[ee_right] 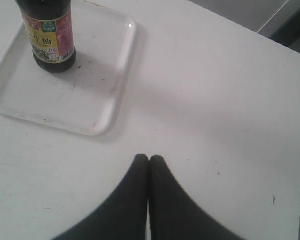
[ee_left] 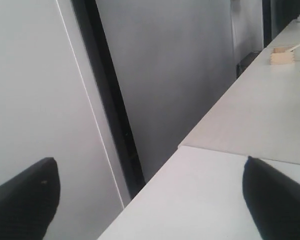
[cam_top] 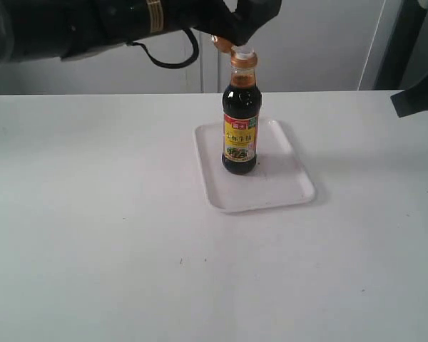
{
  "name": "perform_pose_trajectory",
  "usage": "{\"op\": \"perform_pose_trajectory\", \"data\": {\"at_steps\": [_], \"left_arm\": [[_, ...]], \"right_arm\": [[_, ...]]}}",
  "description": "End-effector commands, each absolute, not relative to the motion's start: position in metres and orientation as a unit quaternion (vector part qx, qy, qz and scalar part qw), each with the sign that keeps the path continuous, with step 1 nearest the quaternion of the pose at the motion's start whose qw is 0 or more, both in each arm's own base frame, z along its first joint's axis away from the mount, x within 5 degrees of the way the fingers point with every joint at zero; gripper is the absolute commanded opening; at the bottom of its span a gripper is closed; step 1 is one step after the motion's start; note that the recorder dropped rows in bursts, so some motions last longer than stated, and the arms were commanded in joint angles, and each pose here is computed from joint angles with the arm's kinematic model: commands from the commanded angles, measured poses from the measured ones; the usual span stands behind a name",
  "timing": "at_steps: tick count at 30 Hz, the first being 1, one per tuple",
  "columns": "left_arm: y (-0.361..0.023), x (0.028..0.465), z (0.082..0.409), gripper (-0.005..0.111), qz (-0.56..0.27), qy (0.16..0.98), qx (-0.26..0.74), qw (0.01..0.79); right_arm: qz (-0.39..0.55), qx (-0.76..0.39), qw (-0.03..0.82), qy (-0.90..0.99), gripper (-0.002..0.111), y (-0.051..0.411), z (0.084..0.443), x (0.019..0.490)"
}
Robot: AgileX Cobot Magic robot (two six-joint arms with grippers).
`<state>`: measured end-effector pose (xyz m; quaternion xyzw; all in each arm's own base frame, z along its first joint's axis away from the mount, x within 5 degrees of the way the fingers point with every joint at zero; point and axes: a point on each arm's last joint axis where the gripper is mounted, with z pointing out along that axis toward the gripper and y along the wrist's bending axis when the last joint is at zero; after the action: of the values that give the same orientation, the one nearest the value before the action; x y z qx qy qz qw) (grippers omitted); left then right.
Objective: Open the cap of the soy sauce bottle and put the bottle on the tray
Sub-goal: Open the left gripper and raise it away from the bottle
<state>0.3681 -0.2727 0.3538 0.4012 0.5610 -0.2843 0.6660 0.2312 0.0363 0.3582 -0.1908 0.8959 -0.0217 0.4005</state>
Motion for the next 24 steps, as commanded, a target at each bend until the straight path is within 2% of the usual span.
{"op": "perform_pose_trajectory", "data": {"at_steps": [1,3,8,13,24], "left_arm": [[-0.263,0.358,0.371,0.076,-0.247,0.577,0.421,0.654],[-0.261,0.354,0.375,0.060,-0.235,0.577,0.440,0.647],[-0.255,0.343,0.384,0.030,-0.214,0.579,0.470,0.631],[-0.245,0.340,0.395,0.000,-0.239,0.592,0.444,0.629],[-0.203,0.340,0.427,0.000,-0.217,0.589,0.409,0.663]], "right_arm": [[-0.024,-0.187,0.401,0.897,0.000,0.034,0.358,0.230],[-0.024,-0.187,0.401,0.897,0.000,0.034,0.358,0.230],[-0.024,-0.187,0.401,0.897,0.000,0.034,0.358,0.230],[-0.020,-0.186,0.401,0.897,0.000,0.035,0.358,0.229],[-0.020,-0.186,0.399,0.898,0.000,0.034,0.358,0.229]]}}
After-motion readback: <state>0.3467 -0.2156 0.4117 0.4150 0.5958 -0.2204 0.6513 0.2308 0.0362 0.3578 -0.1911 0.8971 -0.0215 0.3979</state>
